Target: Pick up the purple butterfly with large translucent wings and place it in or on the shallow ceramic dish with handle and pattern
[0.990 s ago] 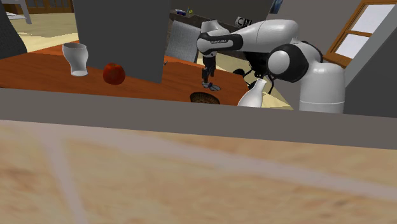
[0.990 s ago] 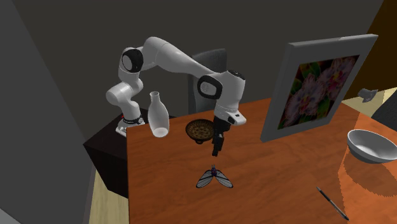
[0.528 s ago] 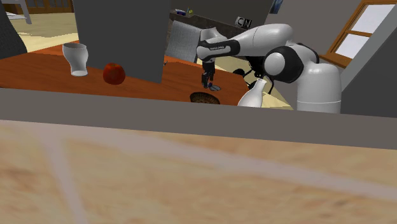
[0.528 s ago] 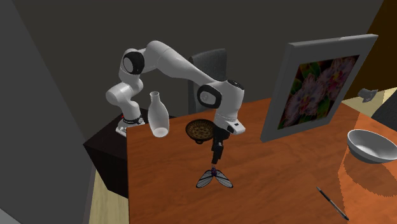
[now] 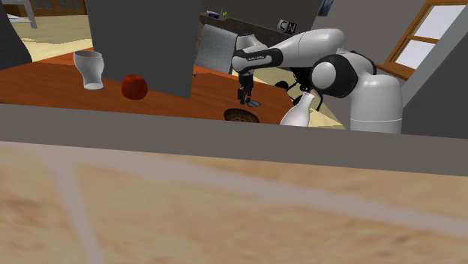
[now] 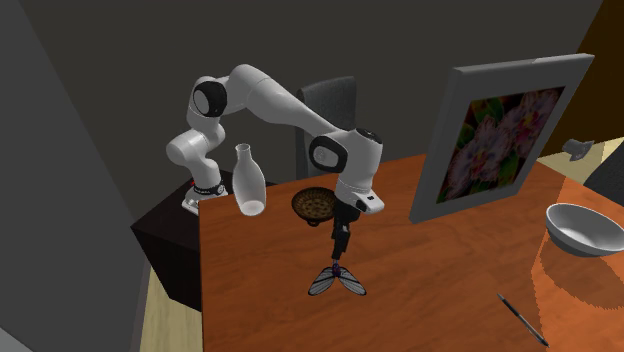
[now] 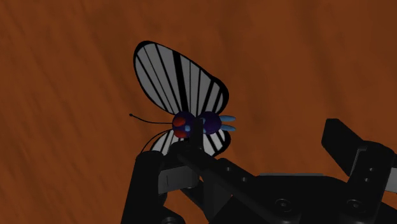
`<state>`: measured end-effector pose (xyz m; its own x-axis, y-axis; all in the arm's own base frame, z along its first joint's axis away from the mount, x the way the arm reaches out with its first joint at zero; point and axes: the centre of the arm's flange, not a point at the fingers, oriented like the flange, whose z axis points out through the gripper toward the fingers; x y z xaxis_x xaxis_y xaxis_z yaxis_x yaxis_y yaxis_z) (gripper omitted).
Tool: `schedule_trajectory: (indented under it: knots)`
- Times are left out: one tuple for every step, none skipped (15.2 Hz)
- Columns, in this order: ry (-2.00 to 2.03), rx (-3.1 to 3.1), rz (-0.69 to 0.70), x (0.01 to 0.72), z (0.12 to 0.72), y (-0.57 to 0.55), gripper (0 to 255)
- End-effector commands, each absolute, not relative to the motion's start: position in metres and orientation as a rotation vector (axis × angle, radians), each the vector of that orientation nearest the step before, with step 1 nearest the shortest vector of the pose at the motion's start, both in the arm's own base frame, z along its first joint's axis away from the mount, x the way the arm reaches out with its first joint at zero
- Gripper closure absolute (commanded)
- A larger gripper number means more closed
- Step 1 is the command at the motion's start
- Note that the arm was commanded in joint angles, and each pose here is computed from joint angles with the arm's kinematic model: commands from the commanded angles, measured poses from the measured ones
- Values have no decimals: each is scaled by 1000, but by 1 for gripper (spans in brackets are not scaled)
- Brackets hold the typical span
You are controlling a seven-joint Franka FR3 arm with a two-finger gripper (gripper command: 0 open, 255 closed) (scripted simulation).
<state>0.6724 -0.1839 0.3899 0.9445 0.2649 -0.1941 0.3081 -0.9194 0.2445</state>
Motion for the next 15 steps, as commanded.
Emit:
schedule_trajectory:
  knots:
    - [425, 2826, -228, 672, 390, -184, 255]
    - [425, 2826, -228, 672, 390, -184, 255]
    - [425, 2826, -228, 672, 390, -184, 255]
    - [425, 2826, -228, 672, 390, -184, 255]
    - [425, 2826, -228, 672, 390, -184, 255]
    - [425, 2826, -228, 672, 390, -184, 255]
    - [425, 2826, -228, 672, 390, -184, 255]
    - [425, 2826, -228, 672, 390, -184, 255]
    - [425, 2826, -228, 672, 390, -184, 255]
    - [425, 2826, -228, 672, 390, -184, 255]
    - [425, 2826, -228, 672, 390, -184, 0]
    - [510, 2799, -112, 659, 396, -195, 0]
    - [594, 2766, 3, 647, 402, -206, 0]
    - [675, 2727, 117, 635, 406, -219, 0]
    - [754, 2681, 229, 623, 410, -232, 0]
